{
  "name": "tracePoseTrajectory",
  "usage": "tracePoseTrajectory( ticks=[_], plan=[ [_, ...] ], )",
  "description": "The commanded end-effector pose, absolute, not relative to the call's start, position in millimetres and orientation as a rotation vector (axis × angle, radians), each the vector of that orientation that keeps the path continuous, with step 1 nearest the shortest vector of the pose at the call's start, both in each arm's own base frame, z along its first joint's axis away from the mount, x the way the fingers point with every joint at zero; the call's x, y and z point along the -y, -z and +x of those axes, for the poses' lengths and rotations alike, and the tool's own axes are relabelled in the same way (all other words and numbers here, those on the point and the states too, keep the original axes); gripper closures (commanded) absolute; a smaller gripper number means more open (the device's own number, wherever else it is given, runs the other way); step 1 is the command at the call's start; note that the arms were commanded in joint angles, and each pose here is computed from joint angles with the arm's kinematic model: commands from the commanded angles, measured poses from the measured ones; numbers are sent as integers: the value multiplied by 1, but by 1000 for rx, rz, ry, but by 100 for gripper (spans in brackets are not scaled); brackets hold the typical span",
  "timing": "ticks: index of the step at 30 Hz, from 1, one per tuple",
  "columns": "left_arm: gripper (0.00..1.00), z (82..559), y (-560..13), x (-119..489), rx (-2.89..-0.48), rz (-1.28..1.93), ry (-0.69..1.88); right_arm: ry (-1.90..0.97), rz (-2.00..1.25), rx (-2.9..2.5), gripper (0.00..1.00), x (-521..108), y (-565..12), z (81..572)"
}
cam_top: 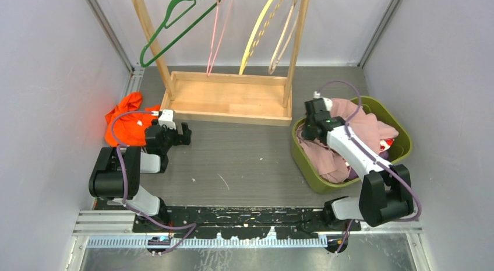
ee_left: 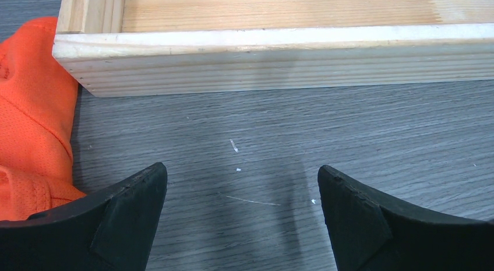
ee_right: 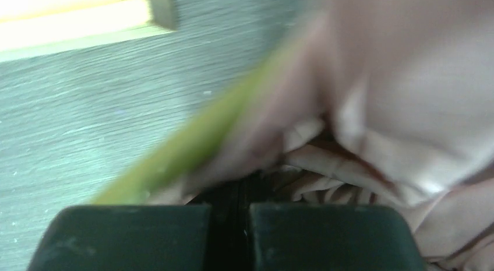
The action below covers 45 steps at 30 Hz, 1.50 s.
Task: Remove the skirt from the hanger
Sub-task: Move the bin to the center of the board, then reset both arms
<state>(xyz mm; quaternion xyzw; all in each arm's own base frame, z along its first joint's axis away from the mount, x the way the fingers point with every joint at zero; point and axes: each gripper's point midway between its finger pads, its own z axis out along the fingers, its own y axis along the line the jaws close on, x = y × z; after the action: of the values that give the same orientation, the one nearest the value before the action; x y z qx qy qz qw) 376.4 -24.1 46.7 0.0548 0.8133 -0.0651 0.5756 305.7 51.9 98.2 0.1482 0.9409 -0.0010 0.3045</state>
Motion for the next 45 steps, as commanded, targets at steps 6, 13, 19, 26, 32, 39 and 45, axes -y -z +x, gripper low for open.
tracePoseTrajectory(
  ticks=[6,13,19,26,32,39,45],
  plan=[
    [1,391,-69,20,-1826,117,129,-289,56,-2329,99,-208,-136,340],
    [1,391,-70,20,-1825,117,130,-500,-200,-2257,99,-322,-167,331],
    [1,391,-70,20,-1823,118,129,-539,-431,-2161,99,-385,-207,310],
    [0,391,-70,19,-1823,117,129,-283,-325,-2063,56,-326,-274,304],
    [1,391,-70,20,-1825,117,129,-94,-215,-1915,11,-231,-345,285],
    [0,391,-69,19,-1826,116,129,86,-51,-1885,0,-133,-363,280],
    [1,391,-69,20,-1826,117,129,17,101,-1892,0,-88,-371,290]
  ],
)
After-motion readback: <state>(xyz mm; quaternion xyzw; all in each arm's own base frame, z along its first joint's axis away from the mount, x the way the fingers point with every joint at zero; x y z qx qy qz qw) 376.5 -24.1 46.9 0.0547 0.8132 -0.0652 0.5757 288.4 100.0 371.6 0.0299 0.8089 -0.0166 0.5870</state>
